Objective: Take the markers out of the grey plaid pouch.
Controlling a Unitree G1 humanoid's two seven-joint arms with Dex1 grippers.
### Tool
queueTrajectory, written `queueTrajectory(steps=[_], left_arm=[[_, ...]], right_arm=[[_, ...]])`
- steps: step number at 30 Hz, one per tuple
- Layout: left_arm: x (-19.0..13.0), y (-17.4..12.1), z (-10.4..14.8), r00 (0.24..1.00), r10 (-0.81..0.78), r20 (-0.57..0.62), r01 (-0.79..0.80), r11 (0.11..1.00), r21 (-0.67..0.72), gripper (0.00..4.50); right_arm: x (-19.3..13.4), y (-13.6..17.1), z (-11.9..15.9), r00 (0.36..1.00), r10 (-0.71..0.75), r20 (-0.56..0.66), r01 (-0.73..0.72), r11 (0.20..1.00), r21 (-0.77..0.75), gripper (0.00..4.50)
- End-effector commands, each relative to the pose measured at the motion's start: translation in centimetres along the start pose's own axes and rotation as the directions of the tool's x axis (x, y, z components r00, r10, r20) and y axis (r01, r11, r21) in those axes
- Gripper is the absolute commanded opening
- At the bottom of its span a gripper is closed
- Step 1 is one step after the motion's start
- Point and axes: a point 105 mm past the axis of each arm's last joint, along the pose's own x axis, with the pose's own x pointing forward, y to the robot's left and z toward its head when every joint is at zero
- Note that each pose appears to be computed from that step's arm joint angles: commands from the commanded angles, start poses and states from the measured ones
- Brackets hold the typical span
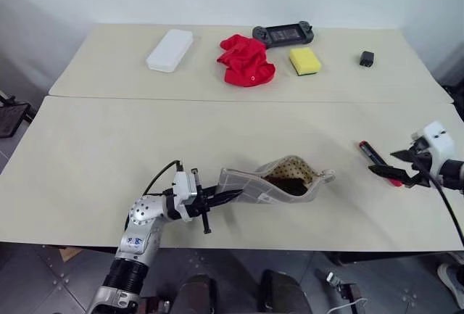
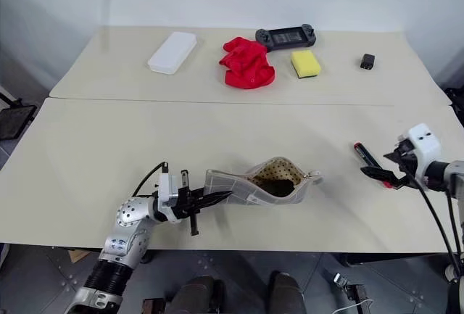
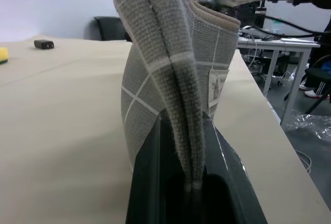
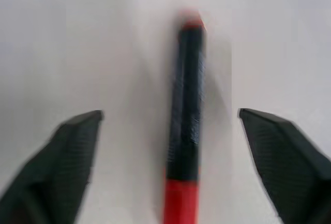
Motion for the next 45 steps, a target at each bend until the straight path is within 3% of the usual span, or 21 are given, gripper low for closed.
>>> queueTrajectory(steps=[1,6,9,12,15,18,21,24,31,35,38,45], left_arm=[[-0.6,0.4,-0.1,1.0,0.023,-0.011,-0.023,1.0,0.006,0.0],[-1.1,0.9,0.1,0.999,0.025,-0.02,-0.025,1.0,0.014,0.0],[-1.3,1.1,0.1,0.999,0.025,-0.027,-0.025,1.0,0.017,0.0],[-0.8,1.3,0.4,0.999,0.041,-0.01,-0.041,0.999,0.023,0.0],[-0.6,1.1,0.2,1.0,0.029,-0.009,-0.029,0.999,0.017,0.0],[-0.5,1.0,0.1,1.0,0.022,-0.008,-0.022,1.0,0.013,0.0],[-0.3,1.0,0.0,1.0,0.02,-0.01,-0.02,1.0,0.012,0.0],[-0.1,1.1,0.0,1.0,0.016,-0.008,-0.015,1.0,0.014,0.0],[0.5,1.3,0.0,1.0,0.006,-0.009,-0.005,1.0,0.027,0.0],[0.5,1.2,0.1,1.0,0.007,-0.008,-0.006,0.999,0.031,0.0],[0.2,1.1,0.1,1.0,0.011,-0.014,-0.011,0.999,0.034,0.0],[0.2,1.2,0.0,1.0,0.017,-0.014,-0.016,0.999,0.034,0.0]], right_arm=[[-2.2,0.7,4.9,0.967,0.077,0.241,-0.057,0.995,-0.087,4.45],[-4.1,1.5,9.3,0.864,0.07,0.498,-0.021,0.994,-0.104,4.45],[-3.7,3.2,9.0,0.868,0.097,0.488,-0.031,0.99,-0.141,4.45],[-1.1,7.7,8.0,0.868,0.272,0.415,-0.18,0.952,-0.247,3.97],[0.1,11.2,7.5,0.842,0.435,0.319,-0.316,0.877,-0.362,2.92],[0.6,12.9,8.3,0.798,0.512,0.317,-0.369,0.831,-0.416,1.89],[1.9,16.1,7.8,0.74,0.655,0.15,-0.531,0.707,-0.468,0.84],[3.3,18.2,8.3,0.698,0.714,0.052,-0.636,0.652,-0.413,0.04],[6.6,20.1,8.6,0.704,0.702,-0.104,-0.666,0.603,-0.439,0.04],[7.9,20.3,7.3,0.716,0.665,-0.211,-0.668,0.566,-0.483,0.04],[8.8,19.8,6.8,0.753,0.604,-0.259,-0.636,0.568,-0.523,0.04],[10.0,20.5,6.5,0.755,0.557,-0.347,-0.631,0.473,-0.614,0.04]])
